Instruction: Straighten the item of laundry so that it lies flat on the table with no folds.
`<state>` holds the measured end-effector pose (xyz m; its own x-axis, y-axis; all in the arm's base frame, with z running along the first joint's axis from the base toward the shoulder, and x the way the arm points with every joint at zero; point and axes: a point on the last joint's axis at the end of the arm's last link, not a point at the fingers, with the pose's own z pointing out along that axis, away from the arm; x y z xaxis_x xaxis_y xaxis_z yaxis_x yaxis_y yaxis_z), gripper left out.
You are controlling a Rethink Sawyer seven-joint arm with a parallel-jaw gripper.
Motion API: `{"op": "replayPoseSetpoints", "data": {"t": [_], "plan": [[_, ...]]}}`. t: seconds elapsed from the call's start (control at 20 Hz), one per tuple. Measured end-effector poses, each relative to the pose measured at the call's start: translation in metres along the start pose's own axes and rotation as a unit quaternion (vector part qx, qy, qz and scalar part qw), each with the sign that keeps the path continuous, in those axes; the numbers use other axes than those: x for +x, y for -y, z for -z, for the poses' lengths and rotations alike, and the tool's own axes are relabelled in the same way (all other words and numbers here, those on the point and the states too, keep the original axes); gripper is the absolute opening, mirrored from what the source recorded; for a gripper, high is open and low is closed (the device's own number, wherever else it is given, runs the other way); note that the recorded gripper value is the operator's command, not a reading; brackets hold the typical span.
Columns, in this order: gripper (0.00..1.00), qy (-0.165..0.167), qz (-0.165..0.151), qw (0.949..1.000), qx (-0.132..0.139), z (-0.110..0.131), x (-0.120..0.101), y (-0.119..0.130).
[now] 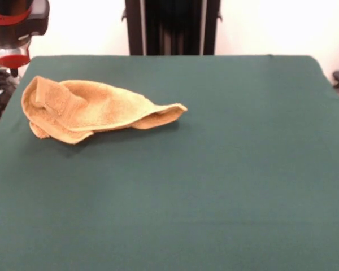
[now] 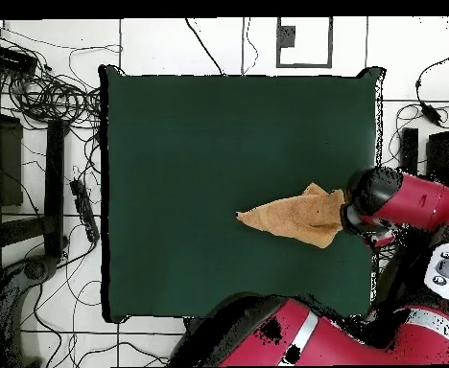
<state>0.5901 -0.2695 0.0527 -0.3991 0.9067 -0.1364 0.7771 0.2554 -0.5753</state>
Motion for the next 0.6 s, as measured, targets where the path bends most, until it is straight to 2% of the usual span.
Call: {"op": "replayPoseSetpoints", "data": {"t": [0.2,0.6], "plan": [[1.0,-0.001,0.0,1.0,-0.006,0.002,0.001,-0.009],[1.0,0.018,0.011,0.9995,-0.021,-0.003,0.008,-0.027]]}}
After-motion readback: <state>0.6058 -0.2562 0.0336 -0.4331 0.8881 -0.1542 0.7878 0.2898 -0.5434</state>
